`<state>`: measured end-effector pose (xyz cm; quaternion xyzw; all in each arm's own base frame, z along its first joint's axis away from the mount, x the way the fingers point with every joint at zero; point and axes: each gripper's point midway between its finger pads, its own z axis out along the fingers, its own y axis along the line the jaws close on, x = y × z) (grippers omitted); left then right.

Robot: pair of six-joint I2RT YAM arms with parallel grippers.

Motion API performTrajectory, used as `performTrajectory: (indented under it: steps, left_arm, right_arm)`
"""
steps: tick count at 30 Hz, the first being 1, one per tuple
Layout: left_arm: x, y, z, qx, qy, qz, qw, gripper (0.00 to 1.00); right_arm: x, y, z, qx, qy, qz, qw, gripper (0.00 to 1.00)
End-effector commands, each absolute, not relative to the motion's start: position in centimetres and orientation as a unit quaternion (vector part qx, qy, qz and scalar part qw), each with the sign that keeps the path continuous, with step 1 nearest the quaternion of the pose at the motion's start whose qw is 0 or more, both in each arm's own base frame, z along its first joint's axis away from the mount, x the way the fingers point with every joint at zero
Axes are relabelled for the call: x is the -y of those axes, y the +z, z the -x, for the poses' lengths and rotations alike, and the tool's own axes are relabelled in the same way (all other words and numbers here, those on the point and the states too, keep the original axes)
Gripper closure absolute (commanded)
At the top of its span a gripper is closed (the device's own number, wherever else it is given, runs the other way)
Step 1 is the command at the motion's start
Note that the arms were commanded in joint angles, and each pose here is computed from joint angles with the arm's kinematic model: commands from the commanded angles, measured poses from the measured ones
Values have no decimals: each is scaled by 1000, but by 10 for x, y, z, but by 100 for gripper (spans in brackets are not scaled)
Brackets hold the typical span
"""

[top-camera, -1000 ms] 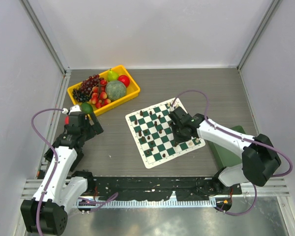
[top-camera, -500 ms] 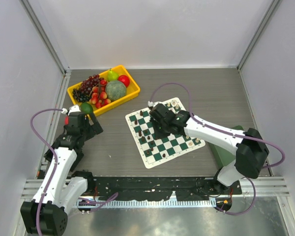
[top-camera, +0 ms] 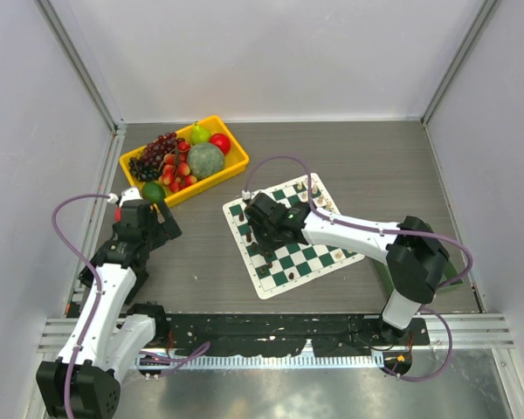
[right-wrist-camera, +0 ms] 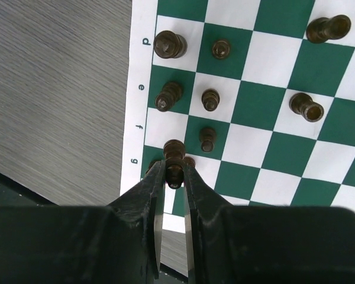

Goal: Set up the chess pieces on the board

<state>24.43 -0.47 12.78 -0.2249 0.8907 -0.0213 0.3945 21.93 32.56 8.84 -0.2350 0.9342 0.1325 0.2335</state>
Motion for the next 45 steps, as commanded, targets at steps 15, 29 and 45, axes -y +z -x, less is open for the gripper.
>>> performTrajectory:
  steps: [15, 29, 45]
  left_arm:
    - [-4, 130, -243, -887, -3, 223, 405, 1]
    - [-4, 129, -243, -887, -1, 225, 403, 1]
    - [-3, 129, -244, -888, -3, 223, 403, 1]
  right_arm:
    - [-360, 75, -224, -924, 149, 261, 236, 83]
    - [-357, 62, -221, -930, 127, 265, 223, 82]
    - [-358, 65, -220, -927, 121, 274, 226, 78]
